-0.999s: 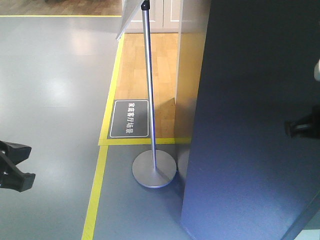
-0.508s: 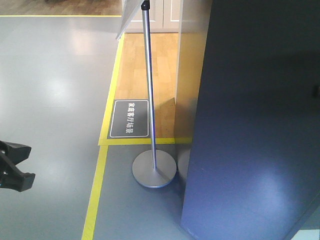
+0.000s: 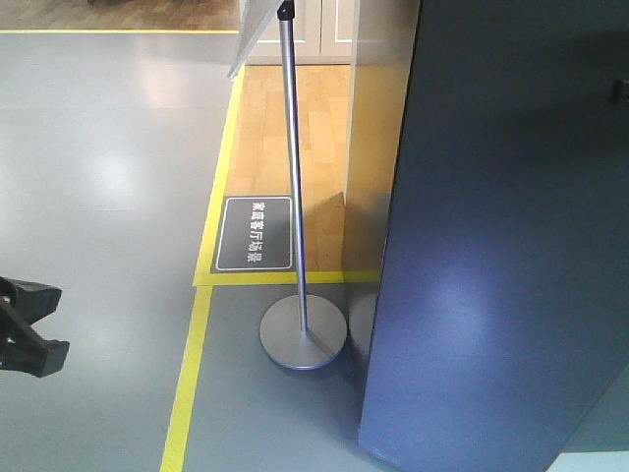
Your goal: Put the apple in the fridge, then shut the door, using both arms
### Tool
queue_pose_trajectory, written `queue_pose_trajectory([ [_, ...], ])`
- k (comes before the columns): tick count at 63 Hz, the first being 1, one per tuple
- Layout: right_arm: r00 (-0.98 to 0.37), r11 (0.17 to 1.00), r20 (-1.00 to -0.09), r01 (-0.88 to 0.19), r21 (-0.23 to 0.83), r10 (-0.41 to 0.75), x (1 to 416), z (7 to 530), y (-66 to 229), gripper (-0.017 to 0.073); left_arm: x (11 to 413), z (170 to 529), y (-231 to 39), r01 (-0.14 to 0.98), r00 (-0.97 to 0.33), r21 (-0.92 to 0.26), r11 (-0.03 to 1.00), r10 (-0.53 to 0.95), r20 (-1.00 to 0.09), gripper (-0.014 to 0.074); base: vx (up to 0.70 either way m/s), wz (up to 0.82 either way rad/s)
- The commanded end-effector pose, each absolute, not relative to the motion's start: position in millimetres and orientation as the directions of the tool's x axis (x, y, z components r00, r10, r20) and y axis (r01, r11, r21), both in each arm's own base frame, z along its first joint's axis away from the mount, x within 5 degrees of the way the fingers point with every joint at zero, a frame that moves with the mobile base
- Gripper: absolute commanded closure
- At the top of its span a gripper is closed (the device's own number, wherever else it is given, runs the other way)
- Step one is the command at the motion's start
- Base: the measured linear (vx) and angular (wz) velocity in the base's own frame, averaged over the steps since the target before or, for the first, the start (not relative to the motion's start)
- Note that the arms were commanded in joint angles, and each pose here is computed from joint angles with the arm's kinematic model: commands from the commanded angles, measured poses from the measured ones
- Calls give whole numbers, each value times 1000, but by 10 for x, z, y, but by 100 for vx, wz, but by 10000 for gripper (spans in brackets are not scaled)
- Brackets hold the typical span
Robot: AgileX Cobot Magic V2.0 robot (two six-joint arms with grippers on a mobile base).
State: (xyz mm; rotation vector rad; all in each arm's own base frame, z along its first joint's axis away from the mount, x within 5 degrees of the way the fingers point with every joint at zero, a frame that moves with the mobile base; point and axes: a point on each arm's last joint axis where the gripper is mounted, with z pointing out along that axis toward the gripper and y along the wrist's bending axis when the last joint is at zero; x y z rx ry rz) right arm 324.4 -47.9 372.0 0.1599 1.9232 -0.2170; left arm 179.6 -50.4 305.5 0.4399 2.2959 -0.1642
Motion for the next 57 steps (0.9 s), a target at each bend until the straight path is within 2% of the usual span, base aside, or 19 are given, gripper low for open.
queue_pose_trajectory([
  [1, -215, 980, -976, 183, -76, -35, 3365, 3975, -477, 563, 1826, 3197, -509, 345, -579, 12, 939, 223, -784, 600, 0, 0],
  [37, -210, 985, -976, 155, -82, -48, 4215, 3728, -554, 563, 1826, 3197, -509, 345, -579, 12, 939, 223, -784, 600, 0, 0],
  [57, -246, 982, -969, 177, -62, -17, 4201, 3722, -559, 563, 1826, 3197, -509, 345, -579, 12, 939, 223, -784, 600, 0, 0],
])
